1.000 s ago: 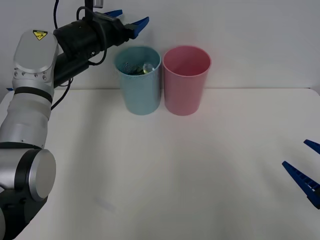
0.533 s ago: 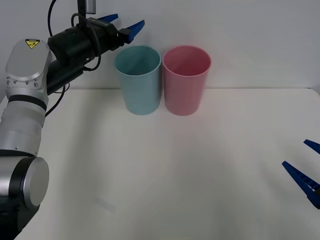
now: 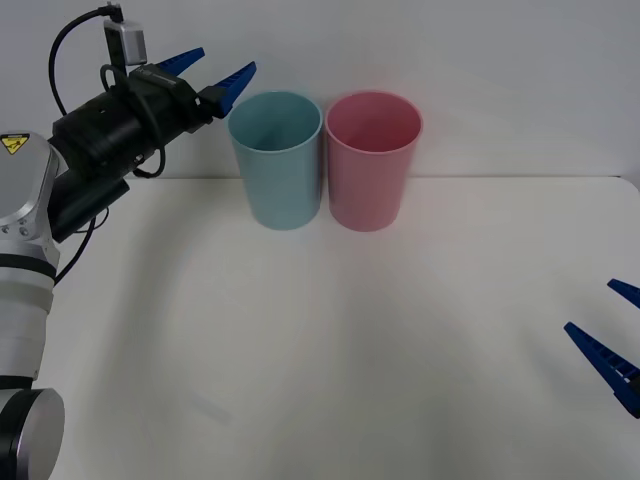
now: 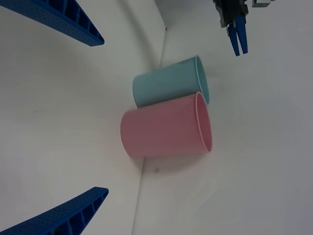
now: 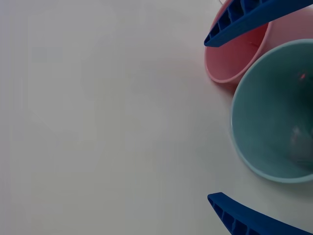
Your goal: Grasp the object on the table and drop it into the matching bin: aluminum can to the light blue bin, PET bottle to the pink bin.
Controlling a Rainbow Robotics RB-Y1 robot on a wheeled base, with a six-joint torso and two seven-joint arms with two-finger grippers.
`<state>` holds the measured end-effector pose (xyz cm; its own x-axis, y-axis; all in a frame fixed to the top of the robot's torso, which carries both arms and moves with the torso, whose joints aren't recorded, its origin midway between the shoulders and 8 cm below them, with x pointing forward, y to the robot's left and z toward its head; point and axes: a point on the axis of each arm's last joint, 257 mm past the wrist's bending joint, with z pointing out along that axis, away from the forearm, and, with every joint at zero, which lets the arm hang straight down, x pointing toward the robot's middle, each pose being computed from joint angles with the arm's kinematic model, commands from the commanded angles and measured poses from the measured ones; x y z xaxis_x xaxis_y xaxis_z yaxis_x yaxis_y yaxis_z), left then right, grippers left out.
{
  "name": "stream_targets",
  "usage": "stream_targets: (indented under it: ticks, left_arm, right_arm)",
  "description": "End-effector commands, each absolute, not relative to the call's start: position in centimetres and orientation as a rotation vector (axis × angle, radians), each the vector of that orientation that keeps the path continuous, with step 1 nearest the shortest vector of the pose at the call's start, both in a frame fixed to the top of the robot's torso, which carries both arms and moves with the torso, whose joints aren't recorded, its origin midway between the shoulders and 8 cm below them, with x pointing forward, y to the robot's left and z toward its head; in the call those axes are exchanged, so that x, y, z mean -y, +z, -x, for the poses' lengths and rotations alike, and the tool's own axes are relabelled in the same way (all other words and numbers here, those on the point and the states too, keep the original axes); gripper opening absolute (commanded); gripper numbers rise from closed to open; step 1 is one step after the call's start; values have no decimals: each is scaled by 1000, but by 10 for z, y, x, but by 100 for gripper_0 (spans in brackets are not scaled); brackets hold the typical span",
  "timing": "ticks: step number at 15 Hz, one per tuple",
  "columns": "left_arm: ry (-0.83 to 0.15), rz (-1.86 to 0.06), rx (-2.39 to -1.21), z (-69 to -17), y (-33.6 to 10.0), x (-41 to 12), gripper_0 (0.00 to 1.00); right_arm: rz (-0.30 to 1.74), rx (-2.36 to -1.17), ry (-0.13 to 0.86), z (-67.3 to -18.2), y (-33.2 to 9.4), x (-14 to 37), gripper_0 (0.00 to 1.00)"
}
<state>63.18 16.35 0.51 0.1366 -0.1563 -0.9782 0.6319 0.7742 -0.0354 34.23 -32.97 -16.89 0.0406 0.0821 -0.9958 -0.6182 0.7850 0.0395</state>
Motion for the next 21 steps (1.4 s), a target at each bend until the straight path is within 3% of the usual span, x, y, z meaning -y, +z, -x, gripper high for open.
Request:
stream_targets:
  ticks: [1, 14, 21]
  left_arm:
    - [-578, -424, -1298, -609, -2, -185, 100]
    - [-404, -509, -1305, -497, -72, -303, 100]
    - [-387, -598, -1373, -421, -104, -348, 100]
  right_arm:
    - [465, -1441, 567, -342, -169, 330, 100]
    - [465, -1441, 567, -342, -169, 330, 100]
    - [465, -1441, 567, -342, -169, 330, 100]
